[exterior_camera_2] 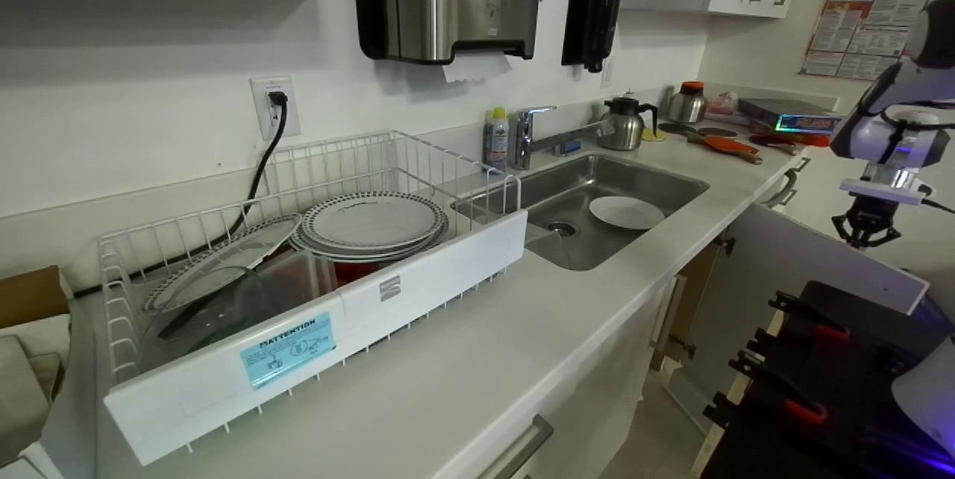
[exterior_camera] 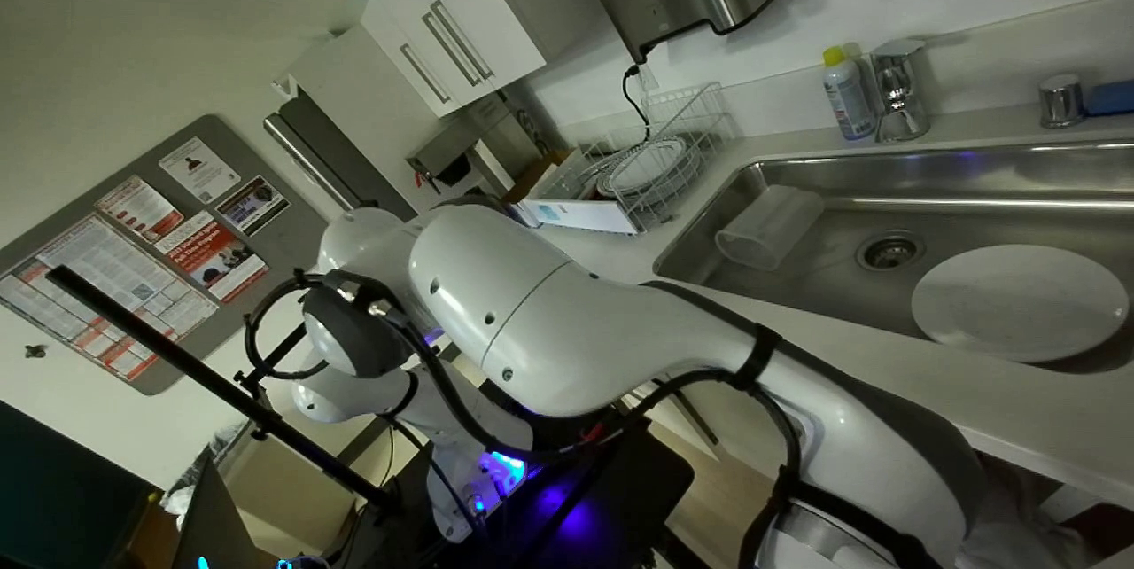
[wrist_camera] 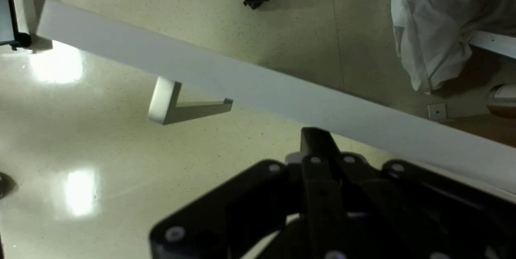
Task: Close the cabinet door
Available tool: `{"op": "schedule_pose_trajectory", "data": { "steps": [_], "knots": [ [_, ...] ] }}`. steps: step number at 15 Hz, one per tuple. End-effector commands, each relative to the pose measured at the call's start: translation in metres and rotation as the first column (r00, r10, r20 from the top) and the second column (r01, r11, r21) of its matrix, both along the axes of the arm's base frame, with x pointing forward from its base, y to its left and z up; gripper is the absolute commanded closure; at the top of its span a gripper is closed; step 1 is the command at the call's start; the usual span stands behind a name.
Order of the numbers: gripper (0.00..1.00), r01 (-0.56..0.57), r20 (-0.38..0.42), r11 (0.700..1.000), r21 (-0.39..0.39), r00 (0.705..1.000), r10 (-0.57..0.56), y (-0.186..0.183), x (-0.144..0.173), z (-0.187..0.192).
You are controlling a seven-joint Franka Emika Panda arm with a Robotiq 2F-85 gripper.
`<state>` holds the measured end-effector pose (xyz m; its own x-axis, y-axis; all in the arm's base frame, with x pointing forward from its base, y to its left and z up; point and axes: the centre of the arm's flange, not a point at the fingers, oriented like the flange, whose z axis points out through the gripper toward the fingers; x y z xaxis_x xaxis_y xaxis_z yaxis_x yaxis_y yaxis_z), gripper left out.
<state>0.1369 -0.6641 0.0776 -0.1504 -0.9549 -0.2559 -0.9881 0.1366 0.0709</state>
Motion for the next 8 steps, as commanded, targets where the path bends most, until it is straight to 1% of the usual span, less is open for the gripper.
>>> {"op": "schedule_pose_trajectory", "data": {
  "steps": [1,5,8],
  "knots": [
    [1.00,0.050,0.069,0.993,0.107,0.996,-0.057,-0.002,0.004,-0.011],
    [1.00,0.097,0.144,0.960,0.263,0.980,-0.139,0.020,0.003,-0.030],
    [1.00,0.131,0.230,0.931,0.342,0.948,-0.218,0.045,0.008,-0.046]
  ]
}}
